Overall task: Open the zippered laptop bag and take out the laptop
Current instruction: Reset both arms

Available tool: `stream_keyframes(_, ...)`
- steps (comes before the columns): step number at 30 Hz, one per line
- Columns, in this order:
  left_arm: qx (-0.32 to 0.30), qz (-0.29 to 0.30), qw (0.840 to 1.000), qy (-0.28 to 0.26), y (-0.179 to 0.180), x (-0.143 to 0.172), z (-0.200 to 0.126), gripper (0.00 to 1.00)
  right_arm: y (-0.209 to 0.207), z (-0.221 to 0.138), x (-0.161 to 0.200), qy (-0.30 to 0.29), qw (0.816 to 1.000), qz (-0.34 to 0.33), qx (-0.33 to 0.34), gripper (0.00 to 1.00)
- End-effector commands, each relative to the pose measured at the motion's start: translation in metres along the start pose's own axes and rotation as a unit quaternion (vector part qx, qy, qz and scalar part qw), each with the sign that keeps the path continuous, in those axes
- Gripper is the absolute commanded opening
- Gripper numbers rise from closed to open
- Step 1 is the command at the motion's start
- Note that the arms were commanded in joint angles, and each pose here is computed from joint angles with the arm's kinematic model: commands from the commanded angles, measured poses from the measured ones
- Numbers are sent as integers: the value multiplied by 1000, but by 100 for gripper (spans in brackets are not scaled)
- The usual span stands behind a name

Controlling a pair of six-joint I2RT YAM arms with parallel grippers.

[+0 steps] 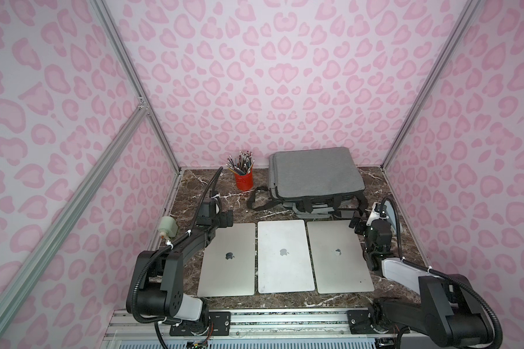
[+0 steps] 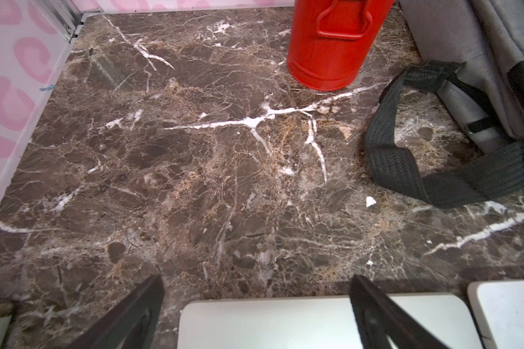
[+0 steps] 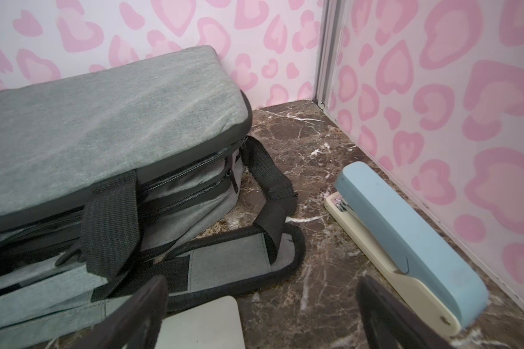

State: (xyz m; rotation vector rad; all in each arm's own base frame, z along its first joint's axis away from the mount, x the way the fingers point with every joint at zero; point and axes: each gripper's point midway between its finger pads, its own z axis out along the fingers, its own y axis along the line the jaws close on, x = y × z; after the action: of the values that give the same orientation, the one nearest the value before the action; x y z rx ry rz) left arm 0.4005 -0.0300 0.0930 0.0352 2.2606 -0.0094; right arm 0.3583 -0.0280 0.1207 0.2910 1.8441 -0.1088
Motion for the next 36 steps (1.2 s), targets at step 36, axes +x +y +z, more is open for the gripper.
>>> stream_keyframes(36, 55, 2, 997, -57, -19, -33, -16, 99, 10, 2, -16, -43, 998, -33, -28, 99)
